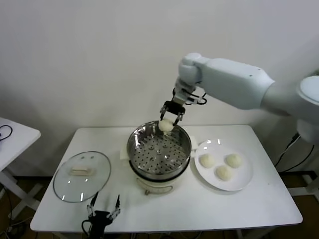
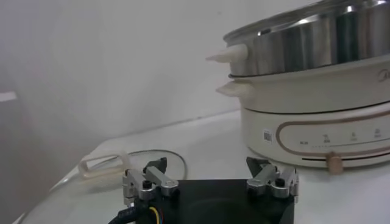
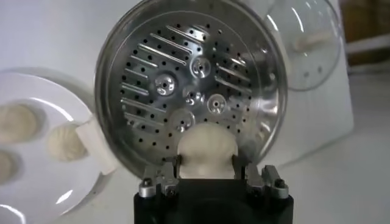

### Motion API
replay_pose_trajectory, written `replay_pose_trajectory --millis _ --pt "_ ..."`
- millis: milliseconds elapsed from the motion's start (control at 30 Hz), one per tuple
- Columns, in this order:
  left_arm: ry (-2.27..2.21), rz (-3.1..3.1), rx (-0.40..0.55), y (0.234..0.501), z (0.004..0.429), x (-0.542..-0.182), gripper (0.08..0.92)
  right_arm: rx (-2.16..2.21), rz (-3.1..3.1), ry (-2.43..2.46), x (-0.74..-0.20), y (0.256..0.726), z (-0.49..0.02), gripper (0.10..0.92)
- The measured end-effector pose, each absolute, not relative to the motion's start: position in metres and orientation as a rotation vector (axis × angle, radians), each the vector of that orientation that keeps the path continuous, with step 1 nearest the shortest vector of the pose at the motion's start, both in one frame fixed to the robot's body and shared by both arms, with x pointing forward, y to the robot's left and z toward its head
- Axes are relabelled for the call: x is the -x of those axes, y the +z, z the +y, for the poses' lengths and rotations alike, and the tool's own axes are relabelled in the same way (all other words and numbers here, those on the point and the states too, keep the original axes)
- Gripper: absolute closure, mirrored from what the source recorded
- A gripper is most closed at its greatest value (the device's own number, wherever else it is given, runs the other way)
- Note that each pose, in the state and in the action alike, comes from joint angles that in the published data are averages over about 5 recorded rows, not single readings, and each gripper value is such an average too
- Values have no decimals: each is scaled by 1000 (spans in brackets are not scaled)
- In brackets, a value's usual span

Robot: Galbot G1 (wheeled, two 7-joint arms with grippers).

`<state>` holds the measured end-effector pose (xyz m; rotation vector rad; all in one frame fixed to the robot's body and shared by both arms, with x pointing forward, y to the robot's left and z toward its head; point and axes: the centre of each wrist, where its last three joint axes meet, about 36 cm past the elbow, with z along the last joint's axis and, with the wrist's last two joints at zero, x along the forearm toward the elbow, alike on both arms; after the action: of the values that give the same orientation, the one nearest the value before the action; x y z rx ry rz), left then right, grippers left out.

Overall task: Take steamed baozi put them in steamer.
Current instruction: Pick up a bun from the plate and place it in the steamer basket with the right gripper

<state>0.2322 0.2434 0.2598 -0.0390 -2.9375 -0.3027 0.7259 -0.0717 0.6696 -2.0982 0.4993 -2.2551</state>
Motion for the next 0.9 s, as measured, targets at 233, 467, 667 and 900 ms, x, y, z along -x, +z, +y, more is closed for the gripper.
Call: replay_pose_trajectory --millis 233,467,667,900 --pt "-306 -2934 44 256 243 -230 177 2091 416 -2244 -732 637 -57 429" --pt "-308 -2935 46 255 242 -232 177 2074 413 -2246 -743 619 -54 428" --pt "-313 -2937 49 255 244 -233 177 2069 436 -2243 -750 607 -55 419" --pt "-313 -2935 53 253 243 -234 177 2059 469 -2227 -755 600 -55 371"
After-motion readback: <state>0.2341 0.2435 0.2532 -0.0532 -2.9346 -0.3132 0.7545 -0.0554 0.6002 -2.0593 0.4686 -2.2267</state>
